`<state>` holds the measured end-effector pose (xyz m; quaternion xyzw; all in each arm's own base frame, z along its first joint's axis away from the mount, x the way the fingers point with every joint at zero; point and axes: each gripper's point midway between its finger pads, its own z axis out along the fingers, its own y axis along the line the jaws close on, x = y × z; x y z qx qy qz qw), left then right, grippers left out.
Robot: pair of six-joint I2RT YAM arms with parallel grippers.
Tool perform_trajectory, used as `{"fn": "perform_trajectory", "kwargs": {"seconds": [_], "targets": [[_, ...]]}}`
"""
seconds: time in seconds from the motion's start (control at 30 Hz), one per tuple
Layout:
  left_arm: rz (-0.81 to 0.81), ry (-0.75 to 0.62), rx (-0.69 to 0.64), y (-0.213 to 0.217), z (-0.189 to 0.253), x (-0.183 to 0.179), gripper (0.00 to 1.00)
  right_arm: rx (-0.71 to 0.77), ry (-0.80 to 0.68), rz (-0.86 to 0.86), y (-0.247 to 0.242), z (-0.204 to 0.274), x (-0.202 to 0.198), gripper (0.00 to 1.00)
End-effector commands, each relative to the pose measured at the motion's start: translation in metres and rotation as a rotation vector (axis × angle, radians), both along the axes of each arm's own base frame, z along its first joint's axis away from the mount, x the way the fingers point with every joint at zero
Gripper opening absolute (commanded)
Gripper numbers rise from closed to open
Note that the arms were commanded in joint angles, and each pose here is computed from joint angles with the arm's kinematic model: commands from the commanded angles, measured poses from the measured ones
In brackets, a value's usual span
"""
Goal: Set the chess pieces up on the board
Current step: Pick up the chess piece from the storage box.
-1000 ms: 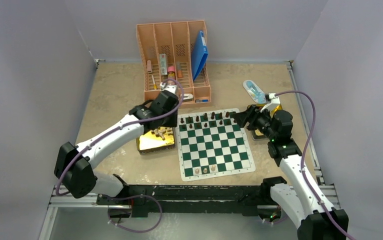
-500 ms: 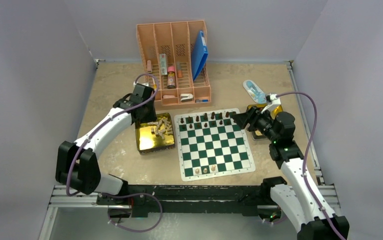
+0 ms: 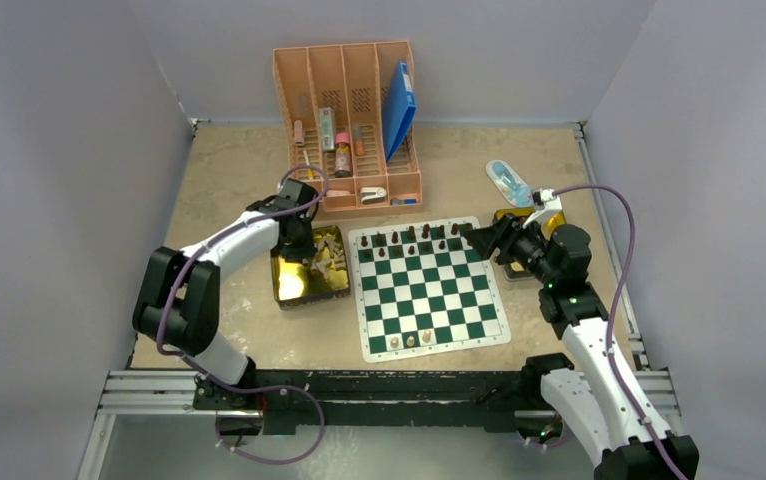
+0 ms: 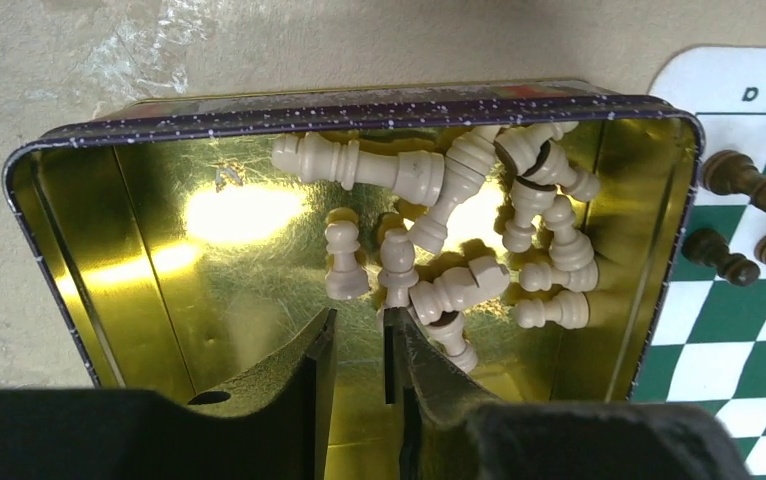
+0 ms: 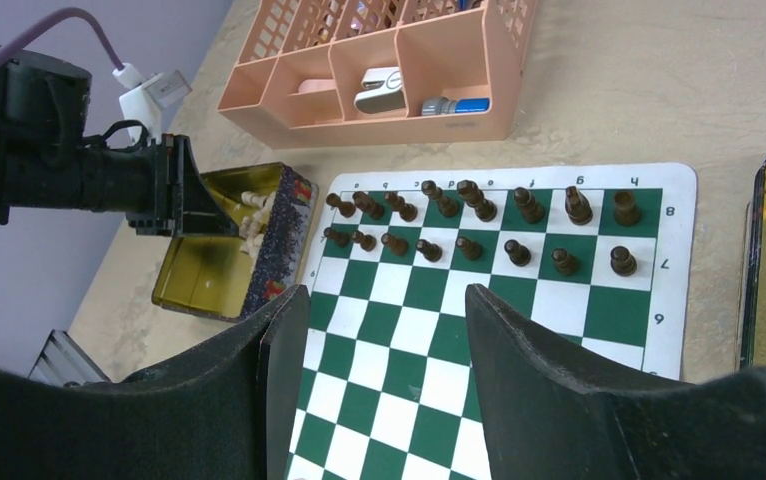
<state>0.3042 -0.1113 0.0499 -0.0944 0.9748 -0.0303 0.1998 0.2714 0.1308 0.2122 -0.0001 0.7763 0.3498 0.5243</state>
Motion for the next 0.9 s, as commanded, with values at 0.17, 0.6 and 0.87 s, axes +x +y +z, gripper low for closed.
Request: {"fn": "perform_trajectory", "kwargs": {"seconds": [0.17,0.6,0.87], "targets": [[0.044,-0.025,-0.009,0.003,-0.007,0.017,0.21,0.008,-0.076,0.050,0.006,0.027,0.000,0.61],[0.047,0.009,0.006,0.005,-0.022,0.015,0.22,0.006,-0.076,0.069,0.009,0.025,-0.001,0.61],[0.033,0.024,-0.026,0.001,-0.021,0.004,0.14,0.008,-0.067,0.072,0.009,0.022,-0.001,0.61]]}}
